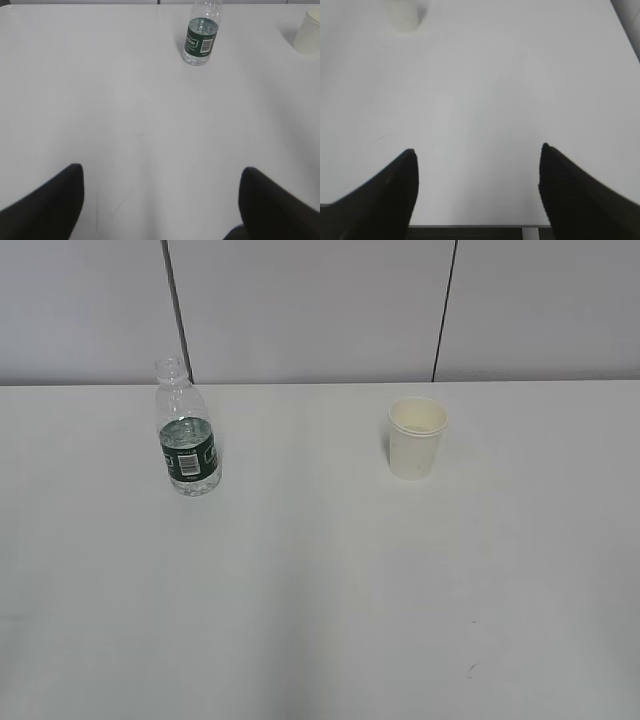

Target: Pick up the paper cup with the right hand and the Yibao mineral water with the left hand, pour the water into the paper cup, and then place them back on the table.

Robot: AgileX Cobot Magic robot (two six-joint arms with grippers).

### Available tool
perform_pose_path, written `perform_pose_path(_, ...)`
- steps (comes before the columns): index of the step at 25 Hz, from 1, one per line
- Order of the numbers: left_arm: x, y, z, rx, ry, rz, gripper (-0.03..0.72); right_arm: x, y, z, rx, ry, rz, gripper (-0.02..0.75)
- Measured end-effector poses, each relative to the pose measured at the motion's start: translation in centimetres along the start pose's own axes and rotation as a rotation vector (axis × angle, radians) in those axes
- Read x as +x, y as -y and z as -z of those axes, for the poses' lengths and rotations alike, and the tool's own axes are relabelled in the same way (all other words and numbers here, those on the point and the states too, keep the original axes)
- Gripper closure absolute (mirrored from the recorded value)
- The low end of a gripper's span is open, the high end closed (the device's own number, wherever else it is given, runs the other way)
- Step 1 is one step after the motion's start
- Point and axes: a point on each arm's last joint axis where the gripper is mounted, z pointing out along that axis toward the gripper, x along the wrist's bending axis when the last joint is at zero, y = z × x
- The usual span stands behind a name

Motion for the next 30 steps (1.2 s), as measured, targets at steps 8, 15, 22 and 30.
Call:
perform_pose_path(8, -0.01, 0.0, 0.0, 0.0, 0.001, 0.0, 0.113, 0.08, -0.03, 0.01, -0.001, 0.071, -0.045, 0.152)
perform_pose_path(15, -0.02, 0.0, 0.0, 0.0, 0.002, -0.003, 0.113, 0.08, -0.05, 0.01, -0.003, 0.071, -0.045, 0.152)
perform_pose_path(22, -0.02, 0.0, 0.0, 0.0, 0.003, -0.003, 0.113, 0.08, -0.05, 0.01, -0.003, 0.071, -0.045, 0.152)
perform_pose_path(30, -0.02, 0.0, 0.0, 0.0, 0.003, -0.003, 0.113, 0.08, -0.05, 0.01, -0.003, 0.071, -0.045, 0.153)
